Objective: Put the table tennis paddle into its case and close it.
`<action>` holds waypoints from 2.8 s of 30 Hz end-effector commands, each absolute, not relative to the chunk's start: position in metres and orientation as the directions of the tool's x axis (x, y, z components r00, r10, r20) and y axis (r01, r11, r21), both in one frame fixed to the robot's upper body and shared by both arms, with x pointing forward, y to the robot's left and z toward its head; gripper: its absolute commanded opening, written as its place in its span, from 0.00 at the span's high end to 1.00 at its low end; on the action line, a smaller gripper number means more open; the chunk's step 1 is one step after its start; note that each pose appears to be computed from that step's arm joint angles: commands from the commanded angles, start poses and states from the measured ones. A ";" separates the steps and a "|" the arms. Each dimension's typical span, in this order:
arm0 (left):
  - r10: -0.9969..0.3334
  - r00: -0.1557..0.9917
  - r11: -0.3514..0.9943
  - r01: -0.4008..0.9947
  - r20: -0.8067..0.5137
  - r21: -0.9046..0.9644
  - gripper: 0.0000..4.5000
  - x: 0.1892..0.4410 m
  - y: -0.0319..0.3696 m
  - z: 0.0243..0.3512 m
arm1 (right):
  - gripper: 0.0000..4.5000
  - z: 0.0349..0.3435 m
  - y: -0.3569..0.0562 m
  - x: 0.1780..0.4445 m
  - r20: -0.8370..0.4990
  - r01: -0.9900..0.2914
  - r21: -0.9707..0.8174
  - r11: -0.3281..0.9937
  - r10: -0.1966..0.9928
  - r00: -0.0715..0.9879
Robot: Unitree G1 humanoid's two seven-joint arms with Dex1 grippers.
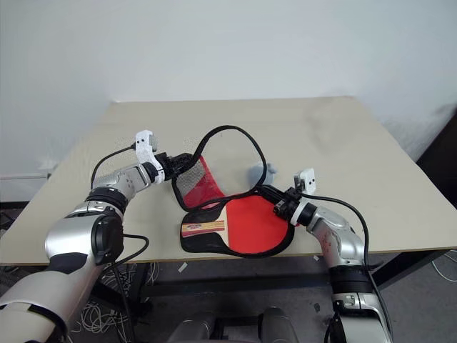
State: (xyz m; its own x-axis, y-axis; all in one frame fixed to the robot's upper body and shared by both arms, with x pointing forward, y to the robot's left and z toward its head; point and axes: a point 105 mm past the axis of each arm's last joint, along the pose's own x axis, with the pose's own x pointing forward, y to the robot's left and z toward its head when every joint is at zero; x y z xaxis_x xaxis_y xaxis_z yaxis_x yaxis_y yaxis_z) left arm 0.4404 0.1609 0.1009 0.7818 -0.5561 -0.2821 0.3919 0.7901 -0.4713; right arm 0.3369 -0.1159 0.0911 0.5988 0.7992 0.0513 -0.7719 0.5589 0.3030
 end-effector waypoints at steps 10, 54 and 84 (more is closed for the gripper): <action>-0.857 0.488 0.501 0.710 -0.166 -0.495 0.38 0.404 0.153 0.139 | 0.99 0.076 -0.132 0.362 -0.014 -0.684 0.239 0.689 0.707 0.707; -0.940 0.265 0.340 0.788 -0.215 -0.514 0.38 0.346 0.116 0.116 | 0.36 0.071 -0.189 0.343 -0.198 -0.697 0.183 0.693 0.721 0.664; -0.890 0.373 0.426 0.886 -0.263 -0.184 0.38 0.348 0.145 0.127 | 0.36 0.050 -0.218 0.345 -0.373 -0.658 -0.002 0.753 0.610 0.699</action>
State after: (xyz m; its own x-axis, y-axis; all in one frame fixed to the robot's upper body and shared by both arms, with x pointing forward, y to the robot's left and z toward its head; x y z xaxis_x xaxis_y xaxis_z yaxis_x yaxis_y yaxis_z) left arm 0.3332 0.1477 0.1055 0.3119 -0.8987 -0.3084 0.8657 0.4025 -0.2975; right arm 0.3399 -0.2246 0.0352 0.6903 0.5870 -0.4230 -0.6404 0.7678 0.0204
